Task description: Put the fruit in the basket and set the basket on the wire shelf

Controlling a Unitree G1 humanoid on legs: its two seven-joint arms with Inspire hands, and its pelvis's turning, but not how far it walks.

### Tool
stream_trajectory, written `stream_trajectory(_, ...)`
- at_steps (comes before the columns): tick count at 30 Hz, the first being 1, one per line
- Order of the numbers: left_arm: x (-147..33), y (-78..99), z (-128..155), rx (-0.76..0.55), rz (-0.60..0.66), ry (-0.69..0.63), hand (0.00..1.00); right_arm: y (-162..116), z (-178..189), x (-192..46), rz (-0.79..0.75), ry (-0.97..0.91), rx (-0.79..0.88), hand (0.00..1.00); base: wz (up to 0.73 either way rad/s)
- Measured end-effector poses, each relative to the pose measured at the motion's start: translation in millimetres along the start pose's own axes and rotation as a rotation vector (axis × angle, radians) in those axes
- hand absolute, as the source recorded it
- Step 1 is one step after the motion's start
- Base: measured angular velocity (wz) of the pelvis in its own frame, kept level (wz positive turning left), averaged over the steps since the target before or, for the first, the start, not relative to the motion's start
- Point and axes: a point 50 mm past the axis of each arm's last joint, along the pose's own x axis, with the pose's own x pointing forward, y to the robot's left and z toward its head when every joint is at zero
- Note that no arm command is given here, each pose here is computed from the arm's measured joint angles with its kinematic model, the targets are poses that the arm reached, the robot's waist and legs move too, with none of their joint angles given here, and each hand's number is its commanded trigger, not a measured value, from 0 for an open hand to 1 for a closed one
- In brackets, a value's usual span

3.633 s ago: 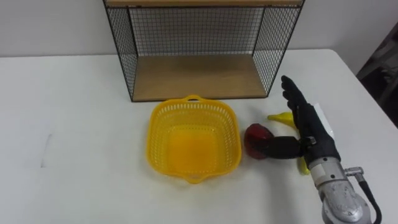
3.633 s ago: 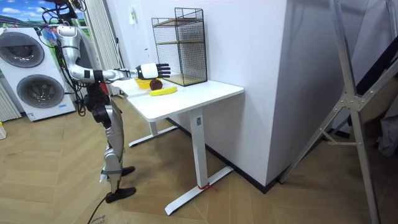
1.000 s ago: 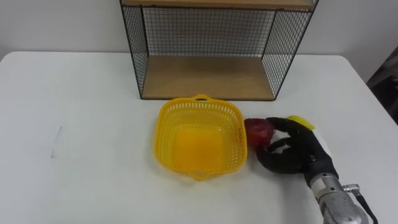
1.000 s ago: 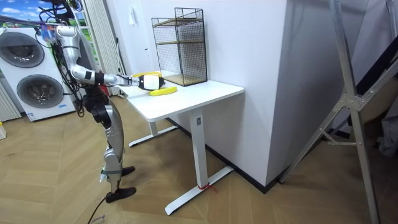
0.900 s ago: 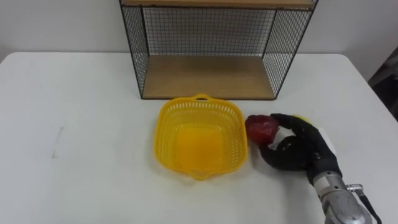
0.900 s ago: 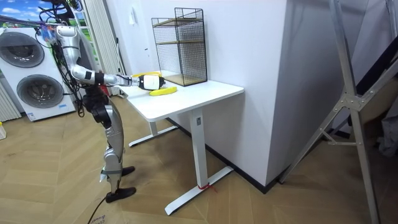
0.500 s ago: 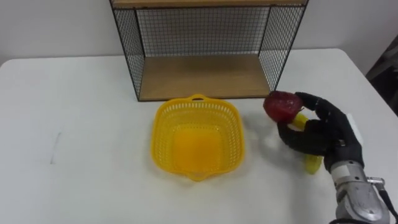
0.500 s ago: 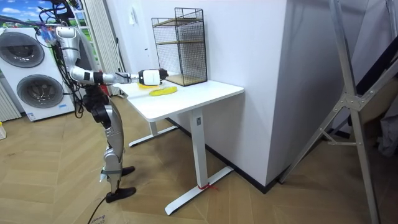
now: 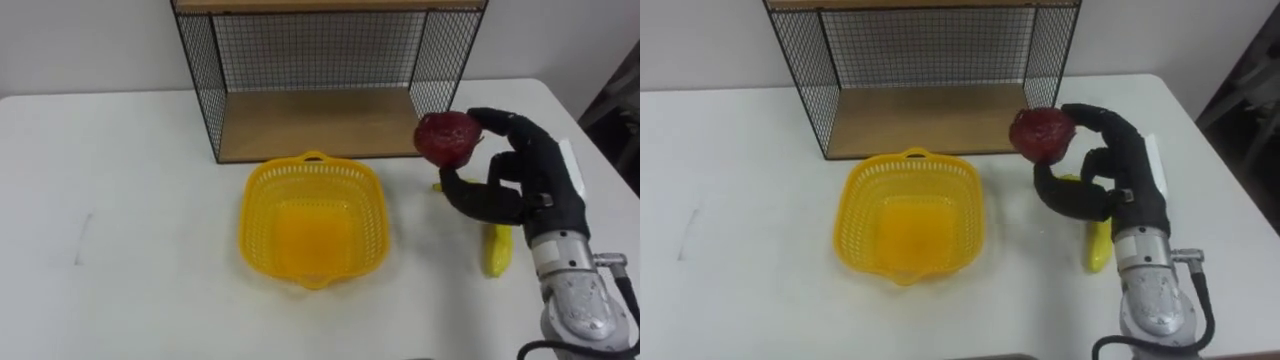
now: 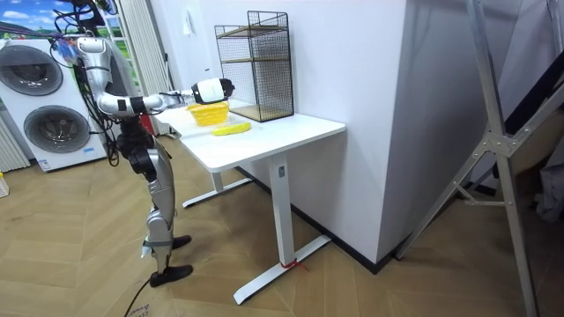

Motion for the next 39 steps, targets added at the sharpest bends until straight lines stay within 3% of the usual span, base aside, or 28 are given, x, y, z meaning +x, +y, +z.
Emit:
stream_trajectory(5,0.3,1.5,0,0.004,0.008,-0.003,0.0,23,3,-2,0.148,-0.02,-0.117,1.0,-0.03)
stream_trajectory(17,4.3,3.5,20,0.049,-0.008,-0.065,0.0,50,14,-2,0.365,-0.066,-0.14,1.0,0.05)
stream_trajectory(19,4.5,4.3,22,0.048,-0.005,-0.073,0.0,54,15,-2,0.395,-0.072,-0.162,0.47,0.0)
stream_trajectory(21,4.3,3.8,22,0.054,-0.007,-0.075,0.0,59,15,-4,0.424,-0.073,-0.175,0.0,0.0)
stream_trajectory(39,3.3,-0.7,20,0.074,-0.041,-0.07,0.0,70,8,-12,0.513,-0.035,-0.21,0.0,0.01)
